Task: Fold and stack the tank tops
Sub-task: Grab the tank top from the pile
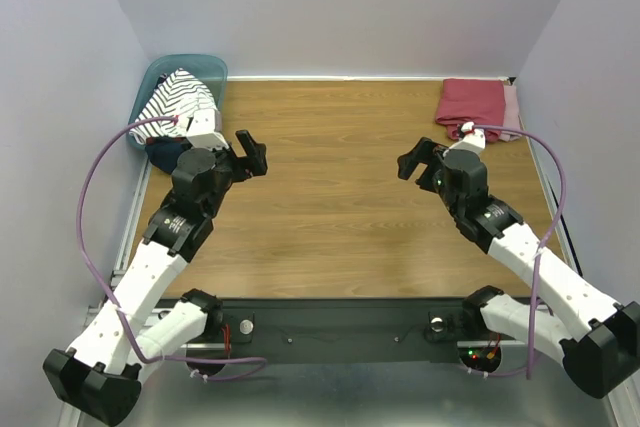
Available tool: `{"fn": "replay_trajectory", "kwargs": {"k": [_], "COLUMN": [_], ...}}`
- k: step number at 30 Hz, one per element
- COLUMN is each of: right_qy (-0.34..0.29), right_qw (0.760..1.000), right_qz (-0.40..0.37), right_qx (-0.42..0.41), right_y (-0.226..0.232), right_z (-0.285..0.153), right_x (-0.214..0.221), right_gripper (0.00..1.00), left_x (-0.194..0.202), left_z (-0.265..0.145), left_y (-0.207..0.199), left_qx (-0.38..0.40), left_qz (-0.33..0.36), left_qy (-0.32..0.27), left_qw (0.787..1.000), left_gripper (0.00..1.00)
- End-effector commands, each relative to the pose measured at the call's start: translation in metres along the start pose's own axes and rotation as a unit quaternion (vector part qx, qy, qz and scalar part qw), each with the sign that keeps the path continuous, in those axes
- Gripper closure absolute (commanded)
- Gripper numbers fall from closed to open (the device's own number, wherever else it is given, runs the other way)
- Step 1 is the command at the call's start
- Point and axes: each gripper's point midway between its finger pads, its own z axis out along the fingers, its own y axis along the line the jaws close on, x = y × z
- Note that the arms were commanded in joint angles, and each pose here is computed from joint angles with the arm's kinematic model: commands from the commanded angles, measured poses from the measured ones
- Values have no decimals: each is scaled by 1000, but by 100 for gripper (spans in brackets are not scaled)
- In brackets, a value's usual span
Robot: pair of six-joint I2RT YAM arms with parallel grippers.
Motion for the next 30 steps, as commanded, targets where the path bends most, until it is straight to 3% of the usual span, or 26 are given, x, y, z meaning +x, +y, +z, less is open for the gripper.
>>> {"fn": "replay_trajectory", "kwargs": {"k": [1, 7, 14, 20, 22, 25, 26, 28, 30], "right_qy": [-32, -38, -29, 5, 19, 34, 40, 49, 59], "right_qw": [999, 999, 998, 996, 994, 991, 990, 989, 988], "right_qz": [1, -8, -17, -16, -15, -11, -11, -10, -14], "right_qx": [-18, -28, -56, -91, -108, -130, -135, -140, -142], "right_y": [7, 9, 17, 32, 38, 46, 48, 50, 50], "right_z": [-5, -11, -17, -15, -16, -19, -19, -19, -17], "right_x": [-17, -22, -20, -8, -3, 1, 5, 9, 15], "right_gripper": [0, 0, 0, 0, 0, 0, 0, 0, 0], "left_x": [-17, -42, -85, -100, -76, -84, -49, -54, -19], "left_z": [0, 10, 47, 111, 147, 176, 193, 213, 236], "left_y": [2, 8, 51, 155, 202, 238, 267, 285, 313], "left_qx": [-10, -57, -202, -358, -414, -435, -457, -460, -464], "left_qz": [5, -10, -40, -77, -76, -94, -93, -103, -105], "left_qy": [-24, -47, -77, -73, -40, -37, 10, 7, 45], "left_qw": [1000, 997, 976, 928, 906, 895, 884, 882, 878], "left_gripper": [1, 1, 1, 2, 4, 5, 7, 9, 11]}}
